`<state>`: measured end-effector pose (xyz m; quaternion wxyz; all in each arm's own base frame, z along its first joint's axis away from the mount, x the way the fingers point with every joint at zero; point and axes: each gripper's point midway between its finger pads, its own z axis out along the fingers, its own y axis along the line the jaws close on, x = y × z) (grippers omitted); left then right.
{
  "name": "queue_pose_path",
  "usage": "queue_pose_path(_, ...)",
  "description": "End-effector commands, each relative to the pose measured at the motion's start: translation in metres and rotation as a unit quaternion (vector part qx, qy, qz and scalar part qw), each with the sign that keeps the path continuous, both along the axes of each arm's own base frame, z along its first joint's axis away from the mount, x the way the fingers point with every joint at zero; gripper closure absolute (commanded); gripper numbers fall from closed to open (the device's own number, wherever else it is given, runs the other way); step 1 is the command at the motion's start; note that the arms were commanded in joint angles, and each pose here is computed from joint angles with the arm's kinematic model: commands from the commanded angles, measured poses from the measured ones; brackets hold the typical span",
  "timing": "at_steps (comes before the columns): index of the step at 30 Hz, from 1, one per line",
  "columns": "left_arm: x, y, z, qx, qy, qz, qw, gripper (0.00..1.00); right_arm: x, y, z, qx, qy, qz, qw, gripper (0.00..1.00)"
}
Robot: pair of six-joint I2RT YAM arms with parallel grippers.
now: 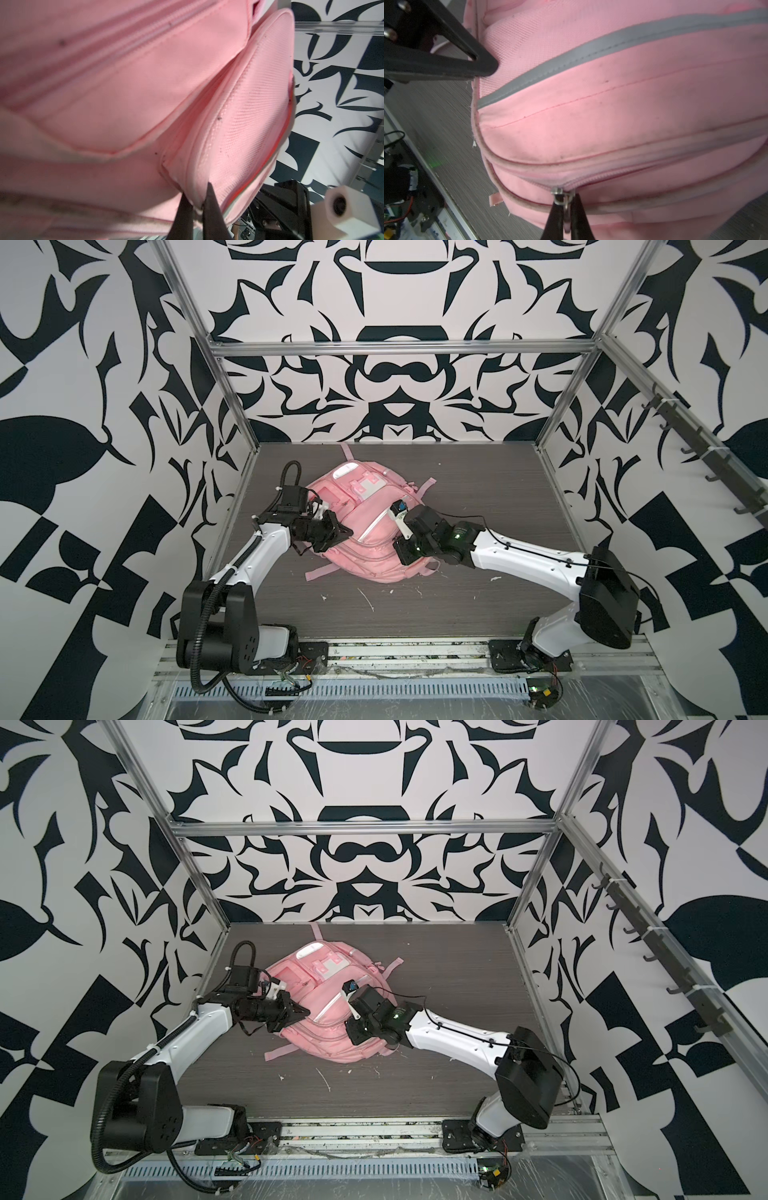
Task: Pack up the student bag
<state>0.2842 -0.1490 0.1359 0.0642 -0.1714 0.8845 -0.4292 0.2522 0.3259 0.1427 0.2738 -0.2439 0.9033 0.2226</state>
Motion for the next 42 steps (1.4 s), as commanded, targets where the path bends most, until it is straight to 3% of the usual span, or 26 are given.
queue_pose_path(1, 0.035, 0.051, 0.000, 0.085, -0.056, 0.052, 0.993, 1.00, 0.010, -0.063, -0.008, -0.057, 0.015, -0.093, 0.994, 1.00)
queue_pose_path(4, 0.041, 0.057, 0.010, 0.101, -0.068, 0.041, 0.992, 1.00, 0.012, -0.061, -0.006, -0.063, 0.009, -0.080, 0.995, 1.00)
queue_pose_path(7, 0.047, 0.059, 0.023, 0.074, -0.071, 0.050, 0.993, 1.00, 0.010, -0.052, -0.007, -0.093, -0.004, -0.049, 0.995, 1.00)
queue_pose_path(8, 0.048, 0.058, 0.027, 0.068, -0.072, 0.051, 0.994, 0.95, 0.008, -0.047, -0.006, -0.097, -0.009, -0.037, 0.995, 1.00)
queue_pose_path(9, 0.048, 0.057, 0.032, 0.065, -0.071, 0.051, 0.994, 0.77, 0.007, -0.040, -0.004, -0.097, -0.014, -0.026, 0.995, 1.00)
queue_pose_path(11, 0.042, 0.051, 0.039, 0.056, -0.069, 0.047, 0.995, 0.31, 0.005, -0.026, 0.001, -0.082, -0.019, -0.011, 0.996, 1.00)
queue_pose_path(12, 0.036, 0.048, 0.041, 0.055, -0.064, 0.046, 0.995, 0.17, 0.004, -0.018, 0.004, -0.071, -0.021, -0.005, 0.997, 1.00)
queue_pose_path(13, 0.028, 0.046, 0.042, 0.055, -0.060, 0.042, 0.996, 0.09, 0.003, -0.011, 0.006, -0.061, -0.023, 0.000, 0.998, 1.00)
queue_pose_path(15, 0.009, 0.040, 0.038, 0.059, -0.041, 0.033, 0.997, 0.08, 0.002, 0.001, 0.011, -0.046, -0.028, 0.009, 0.998, 1.00)
queue_pose_path(22, -0.047, 0.014, 0.026, 0.016, -0.009, 0.065, 0.998, 0.10, -0.002, 0.042, 0.026, -0.016, -0.034, 0.046, 0.998, 1.00)
queue_pose_path(27, -0.045, -0.001, 0.015, -0.008, -0.005, 0.058, 0.998, 0.14, -0.016, 0.072, 0.025, -0.006, -0.030, 0.099, 0.995, 1.00)
queue_pose_path(32, -0.034, -0.007, 0.007, -0.006, 0.001, 0.050, 0.999, 0.27, -0.032, 0.094, 0.028, 0.002, -0.027, 0.142, 0.990, 1.00)
queue_pose_path(35, -0.030, -0.007, 0.000, -0.003, 0.007, 0.050, 0.999, 0.43, -0.036, 0.098, 0.032, 0.010, -0.027, 0.149, 0.988, 1.00)
queue_pose_path(42, -0.027, -0.002, -0.005, 0.019, 0.000, 0.047, 0.999, 0.99, -0.032, 0.081, 0.034, -0.008, -0.038, 0.130, 0.991, 1.00)
